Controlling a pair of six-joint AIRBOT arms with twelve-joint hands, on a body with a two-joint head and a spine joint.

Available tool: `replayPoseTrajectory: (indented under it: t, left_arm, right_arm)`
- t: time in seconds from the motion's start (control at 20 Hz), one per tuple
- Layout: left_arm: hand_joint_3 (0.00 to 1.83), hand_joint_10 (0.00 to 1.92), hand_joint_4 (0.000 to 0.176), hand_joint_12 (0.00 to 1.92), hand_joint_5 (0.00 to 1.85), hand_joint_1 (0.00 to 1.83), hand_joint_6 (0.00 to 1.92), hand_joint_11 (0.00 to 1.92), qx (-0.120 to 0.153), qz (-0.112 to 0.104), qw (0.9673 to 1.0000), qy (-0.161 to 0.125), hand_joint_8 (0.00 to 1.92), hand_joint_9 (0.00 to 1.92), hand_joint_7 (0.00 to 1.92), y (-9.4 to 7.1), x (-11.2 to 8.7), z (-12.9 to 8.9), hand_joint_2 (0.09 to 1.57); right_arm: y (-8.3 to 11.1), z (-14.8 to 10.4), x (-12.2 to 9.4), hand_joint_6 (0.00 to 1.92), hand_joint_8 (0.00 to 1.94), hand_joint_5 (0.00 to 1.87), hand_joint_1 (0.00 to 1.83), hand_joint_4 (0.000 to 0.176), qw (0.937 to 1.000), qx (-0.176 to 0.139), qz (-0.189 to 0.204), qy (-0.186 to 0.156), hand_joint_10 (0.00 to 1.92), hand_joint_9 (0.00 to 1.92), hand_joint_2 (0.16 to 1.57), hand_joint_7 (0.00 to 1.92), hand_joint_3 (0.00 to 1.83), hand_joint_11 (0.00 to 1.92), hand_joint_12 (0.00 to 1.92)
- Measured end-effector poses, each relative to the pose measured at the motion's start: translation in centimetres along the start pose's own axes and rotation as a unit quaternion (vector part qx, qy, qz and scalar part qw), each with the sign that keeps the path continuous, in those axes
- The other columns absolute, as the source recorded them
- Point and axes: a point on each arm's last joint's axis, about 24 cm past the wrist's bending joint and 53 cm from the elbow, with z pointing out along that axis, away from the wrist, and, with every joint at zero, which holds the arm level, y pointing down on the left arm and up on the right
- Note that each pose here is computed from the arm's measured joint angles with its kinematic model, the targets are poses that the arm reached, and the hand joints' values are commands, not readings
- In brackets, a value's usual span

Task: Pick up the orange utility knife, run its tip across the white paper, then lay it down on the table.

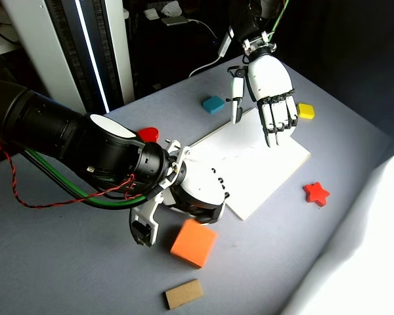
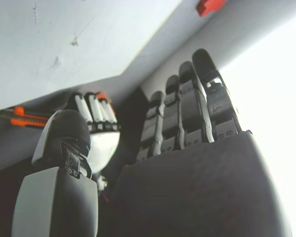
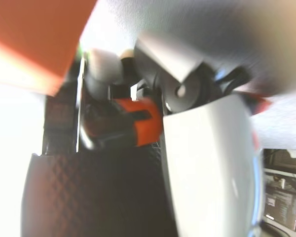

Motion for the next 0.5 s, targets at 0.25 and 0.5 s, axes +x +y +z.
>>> replayPoseTrajectory:
  t: [0.25, 0.5]
  left_arm:
    - [0.00, 0.01, 0.040, 0.86, 0.06, 0.32, 0.00, 0.00, 0.000, 0.000, 0.9998, -0.019, 0.00, 0.21, 0.16, 0.4, -1.5, 0.7, 1.30]
    - [0.00, 0.00, 0.038, 0.83, 0.05, 0.32, 0.00, 0.00, -0.015, 0.004, 0.9992, -0.038, 0.00, 0.21, 0.14, 2.1, -3.4, 1.5, 1.30]
  right_arm:
    - [-0.1, -1.1, -1.6, 1.92, 1.94, 1.49, 1.57, 0.176, 0.9998, 0.006, 0.000, -0.019, 1.92, 1.83, 1.05, 1.74, 0.55, 1.83, 1.92]
    - [-1.2, -1.7, -4.9, 1.92, 1.94, 1.49, 1.58, 0.176, 0.9950, 0.033, 0.056, -0.076, 1.92, 1.83, 1.05, 1.74, 0.55, 1.85, 1.92]
